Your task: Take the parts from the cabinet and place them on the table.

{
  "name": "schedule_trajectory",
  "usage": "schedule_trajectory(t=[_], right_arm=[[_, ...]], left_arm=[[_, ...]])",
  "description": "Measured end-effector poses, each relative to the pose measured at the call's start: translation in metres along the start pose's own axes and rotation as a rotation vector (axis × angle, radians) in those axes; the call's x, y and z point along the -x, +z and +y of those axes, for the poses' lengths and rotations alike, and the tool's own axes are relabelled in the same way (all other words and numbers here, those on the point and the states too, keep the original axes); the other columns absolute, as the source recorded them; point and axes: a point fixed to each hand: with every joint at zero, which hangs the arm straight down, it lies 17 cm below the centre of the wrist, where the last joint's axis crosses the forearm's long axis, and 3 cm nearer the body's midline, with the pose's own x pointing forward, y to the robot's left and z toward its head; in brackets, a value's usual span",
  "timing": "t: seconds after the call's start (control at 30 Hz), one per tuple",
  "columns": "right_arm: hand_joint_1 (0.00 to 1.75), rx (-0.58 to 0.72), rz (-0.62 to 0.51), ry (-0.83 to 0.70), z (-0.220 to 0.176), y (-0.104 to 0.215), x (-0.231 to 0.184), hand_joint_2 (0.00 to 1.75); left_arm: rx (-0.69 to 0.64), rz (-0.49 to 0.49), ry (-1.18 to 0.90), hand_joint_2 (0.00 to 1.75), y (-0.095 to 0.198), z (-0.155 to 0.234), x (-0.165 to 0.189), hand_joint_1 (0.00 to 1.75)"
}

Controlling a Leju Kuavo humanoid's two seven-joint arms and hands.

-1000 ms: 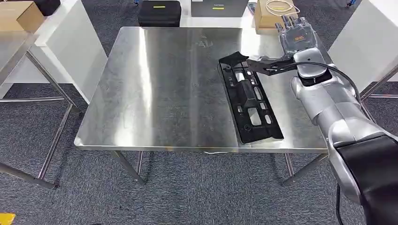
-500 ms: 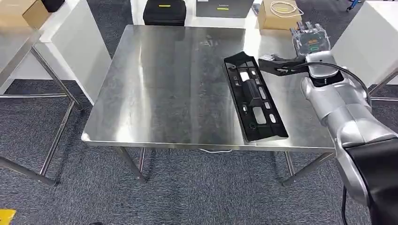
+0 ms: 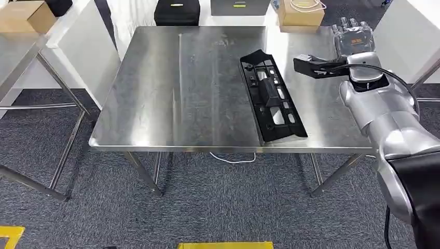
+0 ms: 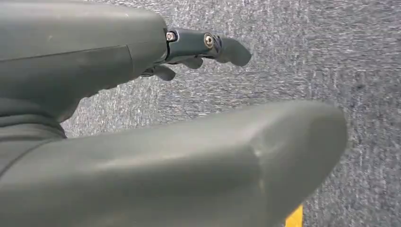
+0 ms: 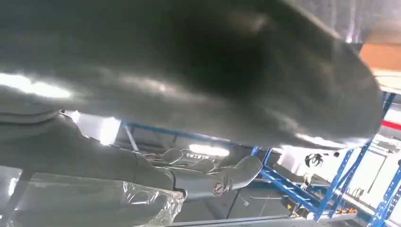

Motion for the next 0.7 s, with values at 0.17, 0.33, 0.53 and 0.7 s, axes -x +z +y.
schedule_trajectory(t=[0.17,0.33,0.53,0.7], right_arm=[[0.0,0.006,0.018,0.001,-0.003,-0.001,0.009,0.0],[0.0,-0.005,0.042,0.01,0.004,0.001,0.023,0.0],[0.0,-0.017,0.065,0.024,0.014,0.004,0.032,0.0],[0.0,0.009,0.099,0.032,0.005,0.003,0.044,0.0]], left_arm=[[0.002,-0.007,0.003,0.0,-0.001,-0.002,-0.005,0.0],[0.008,-0.009,0.006,0.0,-0.001,-0.006,-0.007,0.0],[0.014,-0.011,0.004,0.0,0.0,-0.009,-0.007,0.0],[0.02,-0.015,0.0,0.0,0.0,-0.011,-0.009,0.0]])
